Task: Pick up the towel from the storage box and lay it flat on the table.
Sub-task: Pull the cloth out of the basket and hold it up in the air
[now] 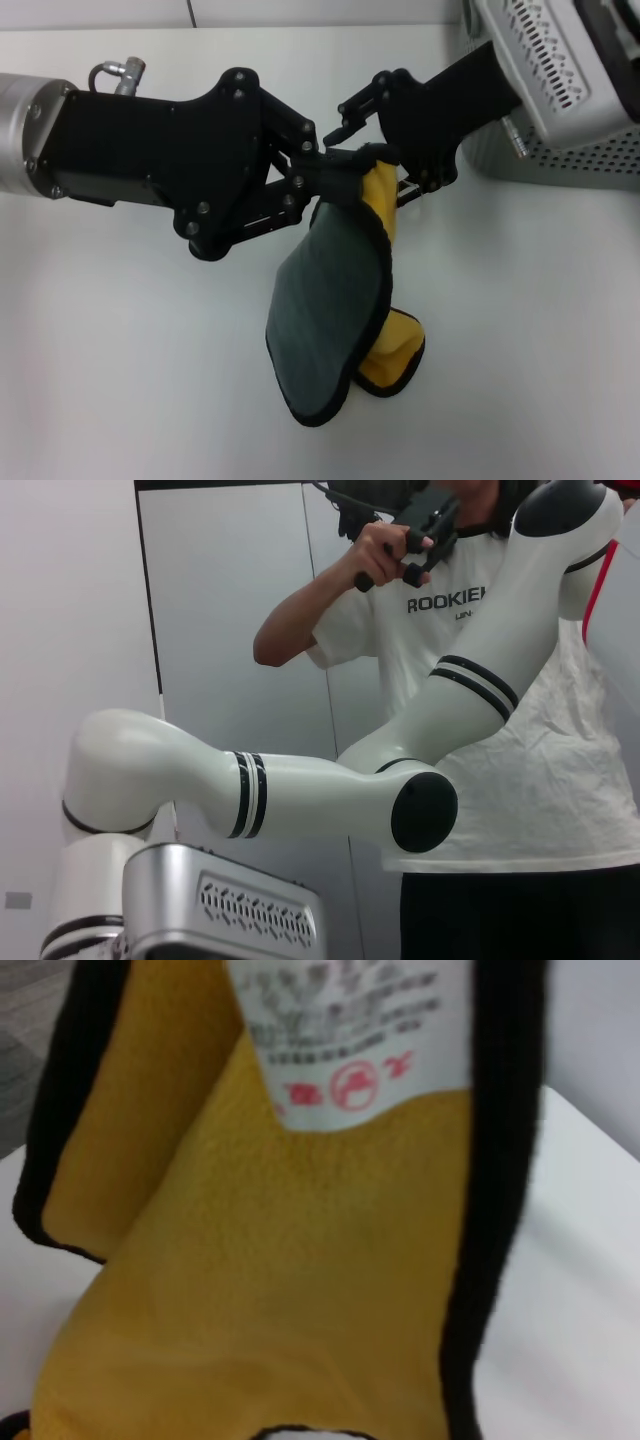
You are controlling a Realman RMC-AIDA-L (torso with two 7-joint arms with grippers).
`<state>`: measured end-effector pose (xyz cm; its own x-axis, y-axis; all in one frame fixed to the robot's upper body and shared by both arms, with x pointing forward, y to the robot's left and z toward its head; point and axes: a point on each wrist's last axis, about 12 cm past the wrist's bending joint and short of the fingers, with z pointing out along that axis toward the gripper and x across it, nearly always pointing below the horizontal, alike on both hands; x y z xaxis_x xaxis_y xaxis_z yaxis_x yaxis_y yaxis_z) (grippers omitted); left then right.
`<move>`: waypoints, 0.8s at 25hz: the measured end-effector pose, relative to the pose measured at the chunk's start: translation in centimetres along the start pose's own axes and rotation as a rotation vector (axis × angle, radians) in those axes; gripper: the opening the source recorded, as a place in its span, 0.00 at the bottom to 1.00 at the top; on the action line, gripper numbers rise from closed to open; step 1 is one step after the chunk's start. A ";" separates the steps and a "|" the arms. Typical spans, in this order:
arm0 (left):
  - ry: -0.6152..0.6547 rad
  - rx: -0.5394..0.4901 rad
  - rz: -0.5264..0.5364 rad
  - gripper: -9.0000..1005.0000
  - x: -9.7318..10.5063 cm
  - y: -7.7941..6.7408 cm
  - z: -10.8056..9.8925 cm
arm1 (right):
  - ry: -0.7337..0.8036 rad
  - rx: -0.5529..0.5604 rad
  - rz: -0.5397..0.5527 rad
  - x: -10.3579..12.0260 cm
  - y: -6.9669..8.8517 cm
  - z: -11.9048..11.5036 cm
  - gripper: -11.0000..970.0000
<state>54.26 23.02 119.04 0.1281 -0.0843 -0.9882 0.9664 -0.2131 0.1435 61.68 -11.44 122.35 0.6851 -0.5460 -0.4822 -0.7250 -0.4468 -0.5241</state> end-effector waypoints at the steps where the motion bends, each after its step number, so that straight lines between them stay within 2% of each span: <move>1: 0.000 0.001 0.001 0.03 0.0 0.0 0.0 | -0.001 -0.008 -0.005 0.0 0.0 0.2 0.63; 18: -0.006 -0.014 -0.002 0.03 0.2 -0.2 -0.2 | -0.006 -0.062 -0.026 -0.1 0.6 1.3 0.59; 20: -0.008 -0.015 -0.002 0.03 0.2 -0.2 -0.2 | -0.005 -0.063 -0.023 0.0 0.7 1.4 0.52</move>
<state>54.15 23.21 118.77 0.1245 -0.0917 -0.9880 0.9700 -0.1985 0.1406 61.24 -10.76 121.00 0.7019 -0.5314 -0.4743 -0.7119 -0.5029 -0.4901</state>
